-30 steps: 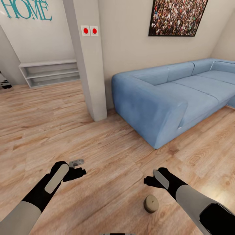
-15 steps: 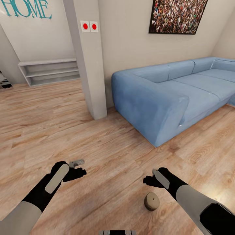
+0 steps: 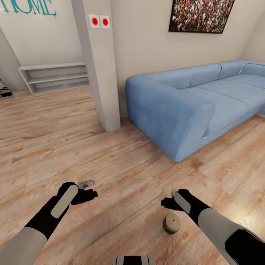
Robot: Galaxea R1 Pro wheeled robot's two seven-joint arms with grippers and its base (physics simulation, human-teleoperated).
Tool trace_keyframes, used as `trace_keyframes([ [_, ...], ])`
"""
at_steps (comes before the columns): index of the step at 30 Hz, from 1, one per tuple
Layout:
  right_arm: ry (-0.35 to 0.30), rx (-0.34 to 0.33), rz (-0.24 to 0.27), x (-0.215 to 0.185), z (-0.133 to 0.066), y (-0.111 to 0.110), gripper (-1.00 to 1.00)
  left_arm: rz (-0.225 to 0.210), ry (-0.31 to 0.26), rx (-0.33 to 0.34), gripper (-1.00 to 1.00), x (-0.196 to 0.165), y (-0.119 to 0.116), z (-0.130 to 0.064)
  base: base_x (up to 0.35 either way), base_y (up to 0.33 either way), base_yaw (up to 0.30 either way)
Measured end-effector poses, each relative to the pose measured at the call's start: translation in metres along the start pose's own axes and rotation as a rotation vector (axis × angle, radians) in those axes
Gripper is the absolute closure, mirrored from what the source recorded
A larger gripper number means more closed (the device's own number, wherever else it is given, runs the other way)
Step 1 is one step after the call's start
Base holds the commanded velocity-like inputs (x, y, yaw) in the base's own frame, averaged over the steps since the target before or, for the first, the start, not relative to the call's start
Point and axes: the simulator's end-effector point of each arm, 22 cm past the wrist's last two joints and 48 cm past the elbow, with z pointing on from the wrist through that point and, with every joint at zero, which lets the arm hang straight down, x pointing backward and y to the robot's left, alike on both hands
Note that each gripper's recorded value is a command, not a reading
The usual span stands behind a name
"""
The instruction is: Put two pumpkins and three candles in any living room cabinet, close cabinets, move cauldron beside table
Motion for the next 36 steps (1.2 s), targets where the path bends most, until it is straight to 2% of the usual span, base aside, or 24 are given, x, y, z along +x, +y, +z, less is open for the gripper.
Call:
trace_keyframes([
  [8, 0.029, 0.006, 0.003, 0.011, 0.016, -0.003, -1.0, -0.007, 0.032, 0.006, -1.0, 0.009, 0.001, 0.014, 0.0, 0.0, 0.0],
  [10, 0.037, 0.007, 0.003, 0.014, 0.019, -0.004, -1.0, -0.024, 0.05, 0.051, -1.0, 0.013, -0.007, 0.016, 0.0, 0.0, 0.0],
  [15, 0.057, 0.011, 0.004, 0.022, 0.029, -0.006, -1.0, -0.065, 0.145, 0.231, -1.0, 0.026, -0.017, 0.014, 0.0, 0.0, 0.0],
  [17, 0.065, 0.013, 0.005, 0.025, 0.033, -0.007, -1.0, -0.101, 0.165, 0.347, -1.0, 0.023, -0.021, 0.006, 0.0, 0.0, 0.0],
  [19, 0.073, 0.014, 0.005, 0.028, 0.036, -0.008, -1.0, -0.139, 0.169, 0.471, -1.0, 0.016, -0.024, -0.006, 0.0, 0.0, 0.0],
  [20, 0.076, 0.015, 0.006, 0.03, 0.038, -0.008, -1.0, -0.149, 0.169, 0.507, -1.0, 0.013, -0.025, -0.01, 0.0, 0.0, 0.0],
  [21, 0.08, 0.016, 0.006, 0.031, 0.04, -0.009, -1.0, -0.171, 0.162, 0.594, -1.0, 0.005, -0.027, -0.021, 0.0, 0.0, 0.0],
  [22, 0.083, 0.017, 0.006, 0.033, 0.042, -0.01, -1.0, -0.186, 0.157, 0.651, -1.0, 0.0, -0.028, -0.029, 0.0, 0.0, 0.0],
  [25, 0.093, 0.019, 0.008, 0.037, 0.047, -0.011, -1.0, -0.212, 0.144, 0.788, -1.0, -0.011, -0.033, -0.049, 0.0, 0.0, 0.0],
  [31, 0.117, 0.025, 0.009, 0.047, 0.058, -0.014, -1.0, -0.23, 0.14, 0.984, -1.0, -0.019, -0.05, -0.074, 0.0, 0.0, 0.0],
  [36, 0.128, 0.027, 0.009, 0.052, 0.064, -0.015, -1.0, -0.237, 0.141, 1.052, -1.0, -0.02, -0.054, -0.083, 0.0, 0.0, 0.0],
])
